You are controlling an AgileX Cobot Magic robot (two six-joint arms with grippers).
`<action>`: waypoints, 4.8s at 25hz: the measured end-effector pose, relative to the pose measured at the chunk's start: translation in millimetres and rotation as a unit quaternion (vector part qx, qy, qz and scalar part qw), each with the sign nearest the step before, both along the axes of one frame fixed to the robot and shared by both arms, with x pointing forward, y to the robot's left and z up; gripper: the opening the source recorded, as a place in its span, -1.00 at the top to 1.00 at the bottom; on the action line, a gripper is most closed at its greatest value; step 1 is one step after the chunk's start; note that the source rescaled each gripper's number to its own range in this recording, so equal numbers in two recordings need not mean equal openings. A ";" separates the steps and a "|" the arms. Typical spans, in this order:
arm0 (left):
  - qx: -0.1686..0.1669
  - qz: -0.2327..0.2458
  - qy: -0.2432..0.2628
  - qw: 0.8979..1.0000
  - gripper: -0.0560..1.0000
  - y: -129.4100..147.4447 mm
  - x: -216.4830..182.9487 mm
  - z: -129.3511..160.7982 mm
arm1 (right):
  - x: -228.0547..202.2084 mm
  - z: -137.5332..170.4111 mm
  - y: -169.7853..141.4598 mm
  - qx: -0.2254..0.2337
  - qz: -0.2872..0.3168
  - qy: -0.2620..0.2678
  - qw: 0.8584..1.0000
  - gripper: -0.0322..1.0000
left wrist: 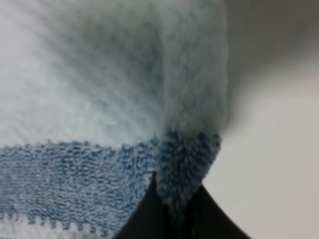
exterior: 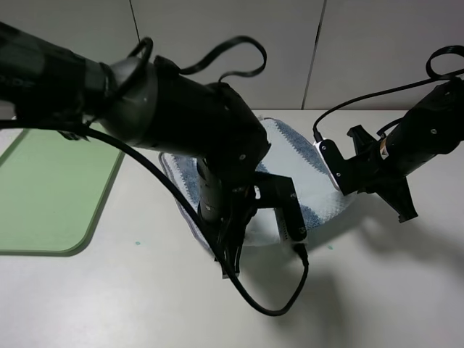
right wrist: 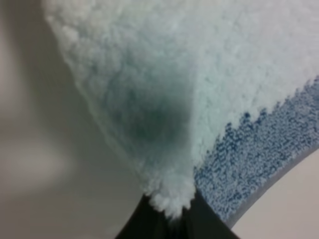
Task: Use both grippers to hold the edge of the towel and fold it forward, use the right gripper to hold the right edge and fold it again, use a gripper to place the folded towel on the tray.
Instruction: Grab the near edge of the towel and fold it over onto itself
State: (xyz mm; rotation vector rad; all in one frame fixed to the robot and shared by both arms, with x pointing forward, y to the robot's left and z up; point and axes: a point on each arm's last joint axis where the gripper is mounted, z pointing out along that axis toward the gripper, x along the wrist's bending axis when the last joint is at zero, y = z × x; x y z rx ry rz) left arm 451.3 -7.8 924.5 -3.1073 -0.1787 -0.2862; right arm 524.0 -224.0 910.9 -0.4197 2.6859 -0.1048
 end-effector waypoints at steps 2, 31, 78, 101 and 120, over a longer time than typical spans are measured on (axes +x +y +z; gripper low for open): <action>-0.019 0.006 -0.004 1.000 0.89 -0.1 -1.3 13.9 | -1.2 3.1 -1.0 -0.003 -0.002 0.000 1.000 0.94; -0.065 0.086 0.032 0.994 0.89 10.7 -19.4 67.2 | -22.1 59.1 -13.0 -0.014 -0.031 -0.033 0.999 0.94; -0.065 0.163 -0.027 0.984 0.89 8.3 -19.1 69.1 | -48.5 79.4 -20.5 0.013 -0.130 0.018 0.991 0.94; -0.050 0.205 -0.084 0.974 0.89 14.5 -10.3 72.0 | -17.2 81.4 -8.6 0.033 -0.117 -0.004 0.993 0.94; -0.045 0.243 -0.100 0.964 0.89 29.0 9.5 72.9 | -8.9 74.1 -2.6 0.049 -0.094 -0.016 0.994 0.94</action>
